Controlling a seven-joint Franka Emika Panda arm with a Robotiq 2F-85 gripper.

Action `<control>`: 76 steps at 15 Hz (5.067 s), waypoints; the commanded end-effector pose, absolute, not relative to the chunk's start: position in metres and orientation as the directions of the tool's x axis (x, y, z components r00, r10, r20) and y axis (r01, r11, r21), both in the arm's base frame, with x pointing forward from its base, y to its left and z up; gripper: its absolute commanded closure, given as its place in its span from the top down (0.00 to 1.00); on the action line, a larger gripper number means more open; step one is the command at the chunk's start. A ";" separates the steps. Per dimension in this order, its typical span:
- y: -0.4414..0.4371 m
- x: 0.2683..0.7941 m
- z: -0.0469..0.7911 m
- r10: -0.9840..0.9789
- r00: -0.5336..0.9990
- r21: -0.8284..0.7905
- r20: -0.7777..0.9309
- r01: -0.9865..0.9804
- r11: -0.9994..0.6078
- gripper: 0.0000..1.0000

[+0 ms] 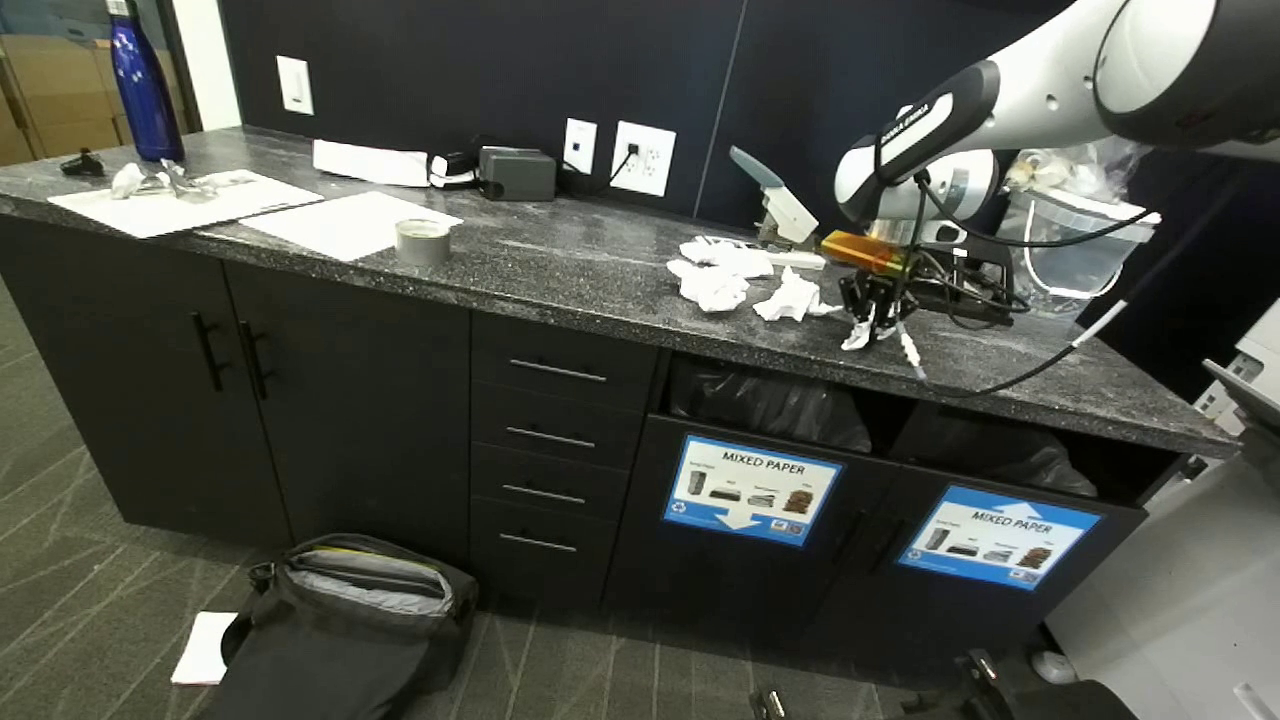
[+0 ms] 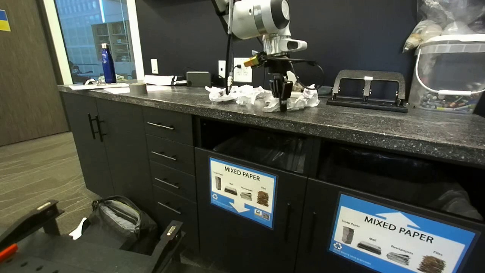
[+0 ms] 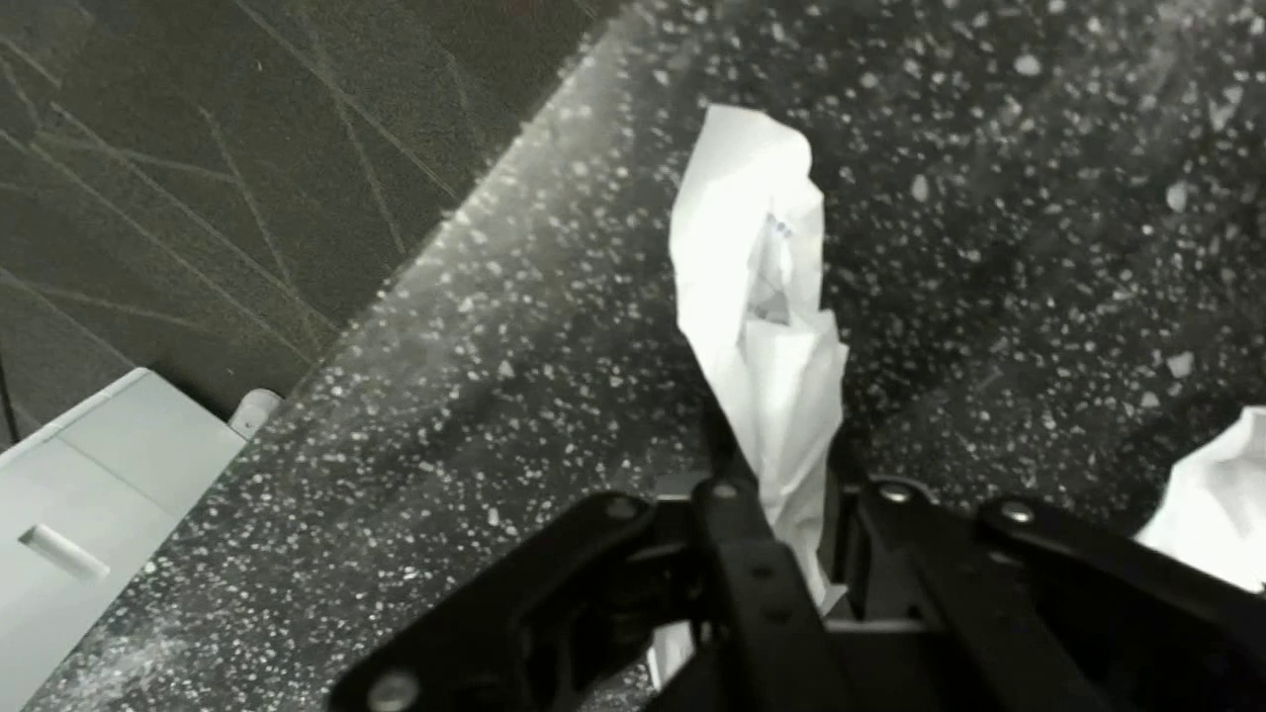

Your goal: Pick the papers on the counter and put them in the recycle bin

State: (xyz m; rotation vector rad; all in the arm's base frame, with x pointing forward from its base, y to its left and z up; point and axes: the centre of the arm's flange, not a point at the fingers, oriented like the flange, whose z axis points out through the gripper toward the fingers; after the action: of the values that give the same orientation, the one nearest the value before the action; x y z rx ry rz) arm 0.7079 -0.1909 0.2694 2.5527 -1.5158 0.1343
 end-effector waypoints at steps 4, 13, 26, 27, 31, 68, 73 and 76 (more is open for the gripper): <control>-0.175 0.604 0.259 -0.694 0.720 0.096 0.019 -0.692 -0.715 0.19; -0.144 0.511 0.229 -0.412 0.890 -0.005 -0.197 -0.421 -0.907 0.19; -0.117 0.425 0.119 -0.252 0.943 0.101 -0.219 -0.235 -0.967 0.18; -0.118 0.433 0.114 -0.252 0.951 0.109 -0.181 -0.235 -0.966 0.18; -0.114 0.455 0.093 -0.247 0.960 0.138 -0.129 -0.229 -0.964 0.18; -0.095 0.607 0.096 -0.266 0.774 0.041 0.574 -0.351 -0.935 0.18; -0.093 0.617 0.089 -0.280 0.683 0.021 0.675 -0.396 -0.918 0.18; -0.094 0.626 0.076 -0.283 0.660 0.032 0.696 -0.423 -0.906 0.18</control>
State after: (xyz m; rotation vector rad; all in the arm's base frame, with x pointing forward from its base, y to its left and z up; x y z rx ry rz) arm 0.5876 -0.0913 0.0802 2.7677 -0.5817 0.9568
